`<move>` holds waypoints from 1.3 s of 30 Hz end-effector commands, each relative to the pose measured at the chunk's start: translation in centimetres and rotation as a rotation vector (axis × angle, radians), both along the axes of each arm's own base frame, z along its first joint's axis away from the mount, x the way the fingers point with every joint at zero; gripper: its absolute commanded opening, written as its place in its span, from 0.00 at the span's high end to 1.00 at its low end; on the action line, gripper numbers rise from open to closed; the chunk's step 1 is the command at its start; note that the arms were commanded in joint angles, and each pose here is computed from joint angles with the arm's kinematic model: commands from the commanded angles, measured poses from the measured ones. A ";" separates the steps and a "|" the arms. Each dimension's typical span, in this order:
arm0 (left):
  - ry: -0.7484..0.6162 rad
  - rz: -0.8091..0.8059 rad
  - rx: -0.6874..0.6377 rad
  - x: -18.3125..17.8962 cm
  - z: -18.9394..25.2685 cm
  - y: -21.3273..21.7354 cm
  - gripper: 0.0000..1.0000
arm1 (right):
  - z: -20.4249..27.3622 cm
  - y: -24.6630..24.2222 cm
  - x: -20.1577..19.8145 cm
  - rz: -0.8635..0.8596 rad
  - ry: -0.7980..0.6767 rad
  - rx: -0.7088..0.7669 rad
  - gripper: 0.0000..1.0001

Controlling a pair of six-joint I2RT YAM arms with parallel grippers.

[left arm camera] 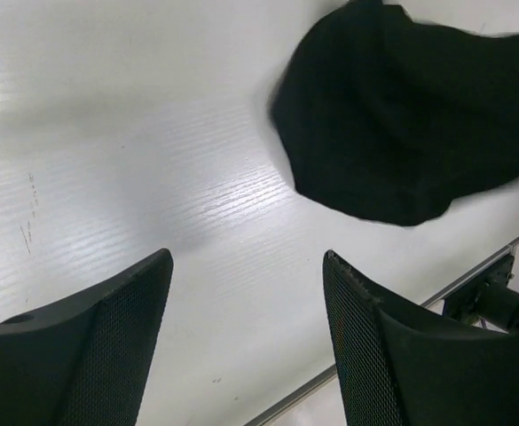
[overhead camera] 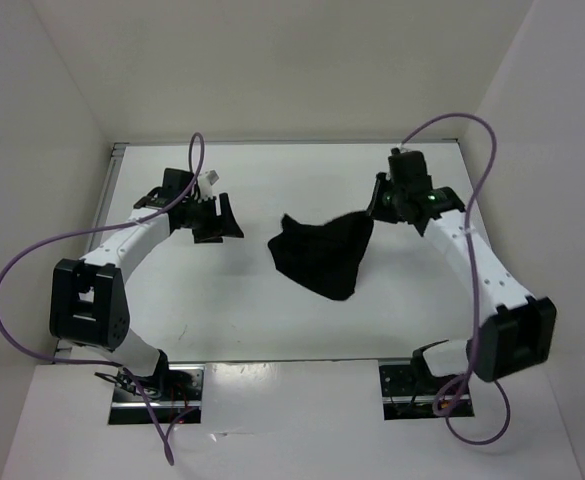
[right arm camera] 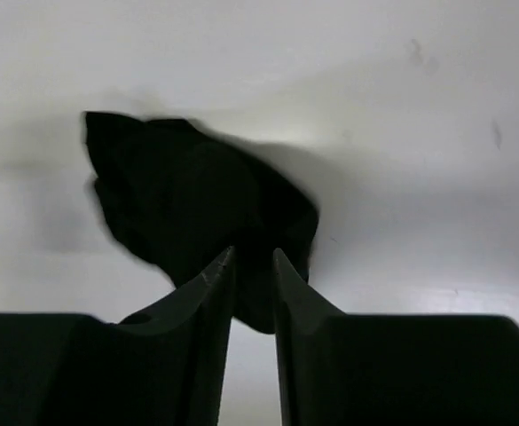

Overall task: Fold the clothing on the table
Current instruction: Move the skirt to the center of the board, then flatten the skirt out

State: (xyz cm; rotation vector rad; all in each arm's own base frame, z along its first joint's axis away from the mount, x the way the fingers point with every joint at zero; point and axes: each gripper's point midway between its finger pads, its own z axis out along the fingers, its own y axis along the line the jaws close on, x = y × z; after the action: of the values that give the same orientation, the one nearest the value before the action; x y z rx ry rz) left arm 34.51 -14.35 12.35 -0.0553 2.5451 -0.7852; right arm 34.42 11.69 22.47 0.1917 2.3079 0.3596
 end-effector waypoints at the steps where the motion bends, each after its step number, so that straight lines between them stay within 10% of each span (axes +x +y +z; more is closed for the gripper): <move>1: -0.003 -0.007 0.010 -0.9 0.3 0.4 0.24 | -6.9 -3.8 -0.4 -0.198 0.217 -0.158 0.69; 9: -0.063 -0.092 -0.017 -1.4 2.3 -1.6 0.24 | -4.5 -5.0 2.2 -0.306 0.134 -0.227 0.56; 12: -0.080 -0.145 -0.034 -1.0 2.7 -3.2 0.57 | -4.5 -3.1 2.5 -0.200 0.140 -0.178 0.55; 13: -0.111 -0.162 -0.039 -0.3 3.6 -3.9 0.83 | -4.9 -2.8 2.5 -0.180 0.152 -0.177 0.55; 15: -0.108 -0.189 -0.053 0.7 3.4 -5.1 0.94 | -5.5 -1.8 2.6 -0.153 0.167 -0.186 0.55; 16: -0.088 -0.224 -0.086 1.1 2.9 -6.2 0.92 | -5.5 -1.8 2.6 -0.153 0.167 -0.186 0.55; 17: -0.141 -0.249 -0.096 2.3 4.2 -7.6 0.64 | -6.0 -1.2 2.6 -0.137 0.178 -0.192 0.55; 19: -0.187 -0.297 -0.106 3.3 4.4 -9.1 0.39 | -6.1 -0.6 2.7 -0.123 0.178 -0.194 0.55; 22: -0.325 -0.403 -0.112 5.1 3.9 -11.8 0.29 | -6.1 0.3 2.5 -0.108 0.184 -0.193 0.55; 39: -0.364 -0.515 -0.161 11.7 -2.1 -16.7 0.26 | -6.7 -0.5 -0.1 -0.110 0.220 -0.213 0.55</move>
State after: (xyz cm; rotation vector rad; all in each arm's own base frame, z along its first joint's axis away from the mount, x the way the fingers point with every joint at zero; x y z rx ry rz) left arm 43.60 -29.32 7.99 0.6104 2.2978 -1.0520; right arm 34.83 11.32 14.24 0.2615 2.5545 0.0309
